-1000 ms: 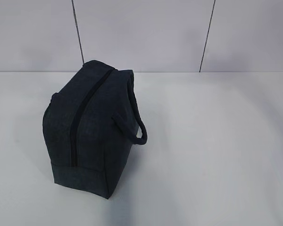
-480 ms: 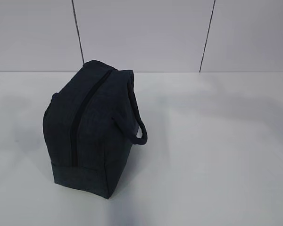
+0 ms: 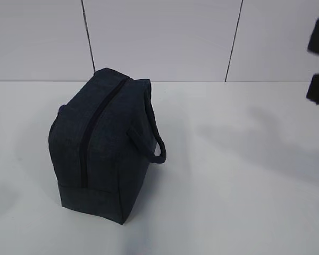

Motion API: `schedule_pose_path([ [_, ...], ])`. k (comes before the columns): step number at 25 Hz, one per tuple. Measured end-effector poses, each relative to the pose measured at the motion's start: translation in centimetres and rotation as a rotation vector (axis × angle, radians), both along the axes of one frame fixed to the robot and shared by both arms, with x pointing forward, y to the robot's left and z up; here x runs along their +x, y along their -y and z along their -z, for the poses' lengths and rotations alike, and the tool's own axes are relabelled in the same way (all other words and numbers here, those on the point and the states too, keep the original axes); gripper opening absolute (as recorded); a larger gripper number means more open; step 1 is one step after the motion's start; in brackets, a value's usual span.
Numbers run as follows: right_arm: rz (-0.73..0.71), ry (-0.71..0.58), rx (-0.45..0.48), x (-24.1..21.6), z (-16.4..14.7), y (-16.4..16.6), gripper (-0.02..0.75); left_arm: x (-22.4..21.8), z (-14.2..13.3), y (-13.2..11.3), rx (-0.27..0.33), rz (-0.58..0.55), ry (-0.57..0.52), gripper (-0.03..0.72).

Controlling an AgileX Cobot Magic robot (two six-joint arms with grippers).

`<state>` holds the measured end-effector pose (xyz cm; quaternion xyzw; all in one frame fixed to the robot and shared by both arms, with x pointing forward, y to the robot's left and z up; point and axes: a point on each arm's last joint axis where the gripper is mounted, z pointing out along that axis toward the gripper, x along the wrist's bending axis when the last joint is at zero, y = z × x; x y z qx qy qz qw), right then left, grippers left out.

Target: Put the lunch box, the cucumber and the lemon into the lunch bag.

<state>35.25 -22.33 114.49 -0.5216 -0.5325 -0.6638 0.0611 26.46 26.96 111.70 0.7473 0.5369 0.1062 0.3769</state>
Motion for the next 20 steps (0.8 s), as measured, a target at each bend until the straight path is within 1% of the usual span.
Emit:
schedule_pose_path([
  [4,0.164,-0.068,-0.001,0.6,3.9,1.1,0.581,-1.6,0.4,-0.8,-0.028,-0.043,0.053,0.509],
  [7,0.247,-0.116,-0.013,0.6,6.5,1.7,0.581,-2.3,1.1,-1.2,-0.043,-0.078,0.063,0.496],
  [9,0.281,-0.171,-0.022,0.6,8.5,2.0,0.581,-2.6,1.7,-1.4,-0.049,-0.096,0.059,0.486],
  [13,0.33,-0.308,-0.013,0.1,12.2,2.3,0.581,-3.1,2.3,-1.6,-0.085,-0.131,0.051,0.48],
  [16,0.38,-0.383,-0.002,-0.2,14.2,2.7,0.581,-3.4,2.4,-1.7,-0.104,-0.144,0.055,0.479],
  [20,0.42,-0.425,0.012,-0.4,15.2,3.0,0.581,-3.3,2.7,-1.8,-0.094,-0.155,0.051,0.478],
])
